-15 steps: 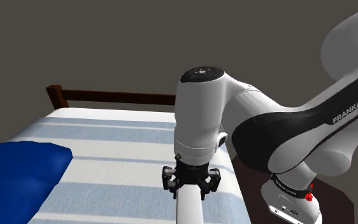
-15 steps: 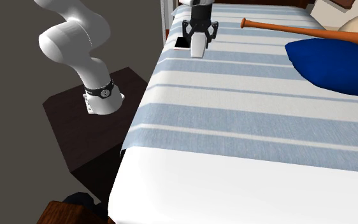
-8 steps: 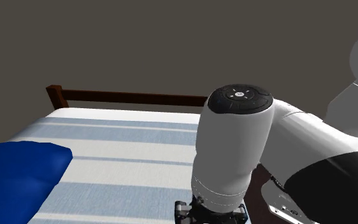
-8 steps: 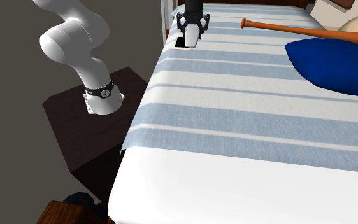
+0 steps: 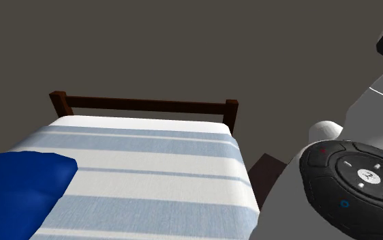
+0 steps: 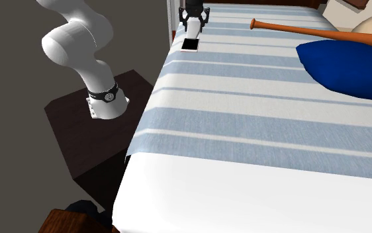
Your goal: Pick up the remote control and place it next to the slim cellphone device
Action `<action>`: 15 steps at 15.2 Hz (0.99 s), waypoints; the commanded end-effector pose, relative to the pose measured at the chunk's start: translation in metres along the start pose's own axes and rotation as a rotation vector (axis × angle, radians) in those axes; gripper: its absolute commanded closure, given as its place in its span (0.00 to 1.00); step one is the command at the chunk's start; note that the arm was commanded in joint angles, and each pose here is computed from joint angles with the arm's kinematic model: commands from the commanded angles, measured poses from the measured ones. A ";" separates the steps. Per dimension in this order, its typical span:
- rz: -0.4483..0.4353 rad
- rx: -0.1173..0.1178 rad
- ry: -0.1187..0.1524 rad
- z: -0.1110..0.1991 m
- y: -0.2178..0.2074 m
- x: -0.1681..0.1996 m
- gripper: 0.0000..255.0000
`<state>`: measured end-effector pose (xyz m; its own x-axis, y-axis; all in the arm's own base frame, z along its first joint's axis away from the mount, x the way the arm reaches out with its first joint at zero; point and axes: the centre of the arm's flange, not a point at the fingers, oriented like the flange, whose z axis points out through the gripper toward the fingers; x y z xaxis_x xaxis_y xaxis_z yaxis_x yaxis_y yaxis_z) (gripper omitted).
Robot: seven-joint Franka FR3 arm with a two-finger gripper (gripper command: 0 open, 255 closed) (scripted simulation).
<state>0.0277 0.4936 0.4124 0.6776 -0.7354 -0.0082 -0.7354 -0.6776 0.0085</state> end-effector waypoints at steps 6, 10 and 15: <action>0.003 0.001 0.000 -0.001 0.037 -0.085 1.00; 0.003 0.001 0.000 -0.001 0.057 -0.134 1.00; 0.003 0.001 0.000 0.000 0.081 -0.195 1.00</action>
<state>-0.1516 0.5764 0.4159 0.6771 -0.7358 -0.0101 -0.7357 -0.6772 0.0103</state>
